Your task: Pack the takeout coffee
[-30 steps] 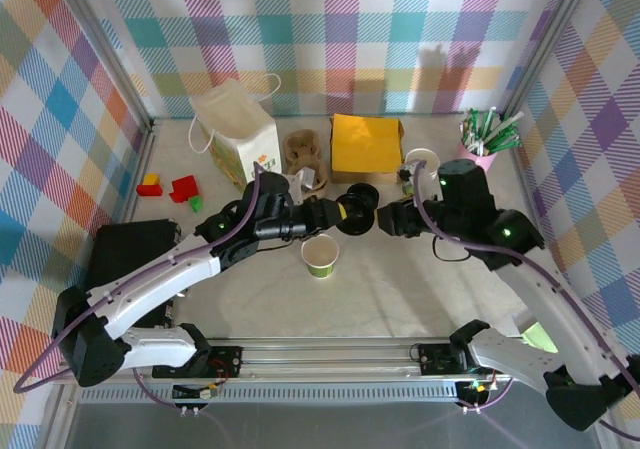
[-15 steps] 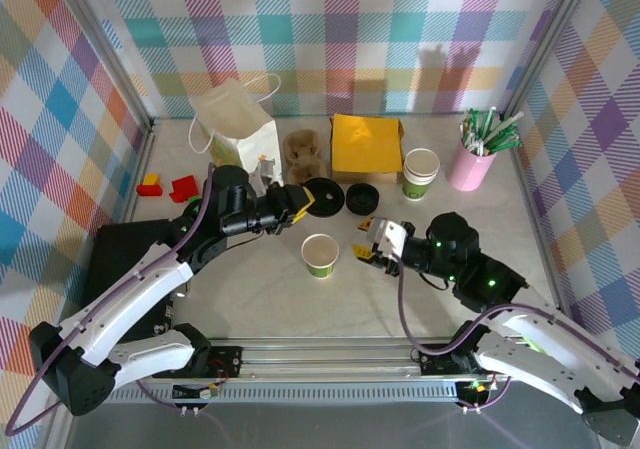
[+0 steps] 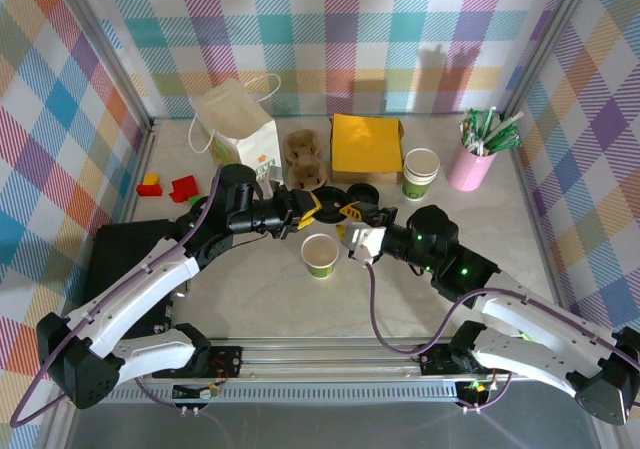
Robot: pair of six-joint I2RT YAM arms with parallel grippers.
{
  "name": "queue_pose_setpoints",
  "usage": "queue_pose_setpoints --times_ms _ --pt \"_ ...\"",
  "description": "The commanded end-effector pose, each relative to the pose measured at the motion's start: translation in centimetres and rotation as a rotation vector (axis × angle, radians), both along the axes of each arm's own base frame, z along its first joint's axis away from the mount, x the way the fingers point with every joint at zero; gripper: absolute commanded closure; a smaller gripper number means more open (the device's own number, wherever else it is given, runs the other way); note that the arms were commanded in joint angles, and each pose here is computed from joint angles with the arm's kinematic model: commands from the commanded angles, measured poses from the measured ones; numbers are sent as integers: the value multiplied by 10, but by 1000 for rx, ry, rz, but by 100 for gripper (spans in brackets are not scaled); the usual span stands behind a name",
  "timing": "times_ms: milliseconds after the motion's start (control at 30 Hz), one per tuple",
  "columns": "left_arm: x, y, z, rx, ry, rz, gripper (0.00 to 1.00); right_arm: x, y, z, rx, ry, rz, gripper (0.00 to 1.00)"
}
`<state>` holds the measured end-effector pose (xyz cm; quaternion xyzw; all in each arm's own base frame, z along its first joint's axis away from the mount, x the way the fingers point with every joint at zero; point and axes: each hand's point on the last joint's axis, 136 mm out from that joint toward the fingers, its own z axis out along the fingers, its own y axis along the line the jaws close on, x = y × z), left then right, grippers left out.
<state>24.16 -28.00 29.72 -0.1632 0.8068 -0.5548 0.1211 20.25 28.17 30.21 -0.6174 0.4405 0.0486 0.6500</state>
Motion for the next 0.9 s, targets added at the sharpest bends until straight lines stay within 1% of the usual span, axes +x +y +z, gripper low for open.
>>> queue_pose_setpoints --times_ms 0,233,267,300,367,400,467,533,600,633,733,800,867 --pt "-7 -1 8 -41 47 -18 84 1 2 19 29 -79 -6 67" --pt "-7 -1 8 -36 49 -22 83 6 2 24 29 -89 -33 80" --pt "-7 -1 7 -35 50 -22 83 7 2 24 26 -86 -38 83" --pt "-7 -1 8 -34 49 -23 82 9 2 25 27 -80 -49 88" --pt "-7 -1 9 -31 34 -26 76 12 1 25 27 -50 -68 96" --pt "-8 1 11 -23 21 -25 70 12 1 25 23 -24 -74 99" --pt "-8 9 12 15 -2 -8 56 13 0 25 30 27 -85 100" --pt "-6 24 18 71 -64 33 42 11 -1 22 36 118 -92 100" --pt "-5 38 26 132 -152 66 31 4 0 14 26 235 -81 100" --pt "-5 46 30 165 -198 84 28 1 1 12 25 307 -79 100" --pt "-4 65 43 245 -347 125 25 -7 4 2 26 520 -86 100" --pt "-4 78 49 297 -457 158 25 -14 8 0 55 687 -89 100" --pt "-3 89 46 339 -532 186 24 -20 13 2 101 864 -74 100"
